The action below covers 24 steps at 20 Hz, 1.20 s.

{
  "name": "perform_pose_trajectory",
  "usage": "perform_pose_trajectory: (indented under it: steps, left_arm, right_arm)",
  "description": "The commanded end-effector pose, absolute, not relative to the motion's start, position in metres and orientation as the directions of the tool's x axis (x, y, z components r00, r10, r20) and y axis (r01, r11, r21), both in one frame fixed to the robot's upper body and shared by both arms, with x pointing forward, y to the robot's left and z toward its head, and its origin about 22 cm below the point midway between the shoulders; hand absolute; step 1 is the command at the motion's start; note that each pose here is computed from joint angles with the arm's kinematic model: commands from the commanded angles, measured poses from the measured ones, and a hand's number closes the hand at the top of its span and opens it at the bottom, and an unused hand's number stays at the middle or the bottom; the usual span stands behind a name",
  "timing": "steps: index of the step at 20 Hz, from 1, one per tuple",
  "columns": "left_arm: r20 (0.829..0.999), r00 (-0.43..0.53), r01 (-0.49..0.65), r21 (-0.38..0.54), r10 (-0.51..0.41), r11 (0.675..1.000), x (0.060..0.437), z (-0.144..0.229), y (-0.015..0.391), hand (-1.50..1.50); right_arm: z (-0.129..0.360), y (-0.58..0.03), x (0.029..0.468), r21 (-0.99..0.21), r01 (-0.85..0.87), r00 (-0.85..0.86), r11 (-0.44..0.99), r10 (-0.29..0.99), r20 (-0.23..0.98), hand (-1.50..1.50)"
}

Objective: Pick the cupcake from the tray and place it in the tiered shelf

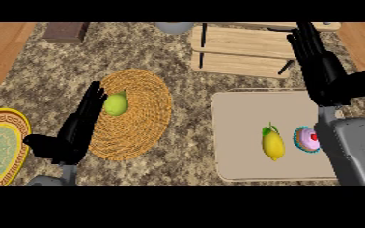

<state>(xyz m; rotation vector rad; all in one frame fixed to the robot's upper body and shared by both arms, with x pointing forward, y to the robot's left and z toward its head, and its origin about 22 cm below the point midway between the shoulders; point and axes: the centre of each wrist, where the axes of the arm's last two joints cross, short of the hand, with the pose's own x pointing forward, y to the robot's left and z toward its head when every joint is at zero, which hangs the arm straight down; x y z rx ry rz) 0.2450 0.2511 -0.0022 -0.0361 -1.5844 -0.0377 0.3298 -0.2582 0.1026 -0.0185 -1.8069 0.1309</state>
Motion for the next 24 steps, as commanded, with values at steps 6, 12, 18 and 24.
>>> perform_pose_trajectory:
  steps: [6, 12, 18, 24]
  left_arm:
    - [0.930, 0.368, -0.222, 0.102, -0.014, 0.970, 0.207, -0.042, 0.328, 0.00]
    - [0.898, 0.440, -0.151, 0.052, 0.020, 0.987, 0.223, -0.034, 0.298, 0.00]
    - [0.899, 0.439, -0.132, 0.047, 0.016, 0.990, 0.239, -0.022, 0.296, 0.00]
    - [0.898, 0.440, -0.096, 0.056, -0.008, 0.994, 0.241, -0.028, 0.299, 0.00]
  right_arm:
    - [0.129, -0.420, 0.260, -0.400, 0.433, -0.176, 0.808, 0.511, 0.842, 1.50]
    - [0.048, -0.488, 0.156, -0.473, 0.539, 0.231, 0.697, 0.417, 0.879, -1.50]
    - [0.064, -0.487, 0.108, -0.518, 0.317, 0.163, 0.794, 0.492, 0.855, -1.50]
    - [0.119, -0.460, 0.108, -0.541, 0.155, 0.200, 0.827, 0.510, 0.837, -1.50]
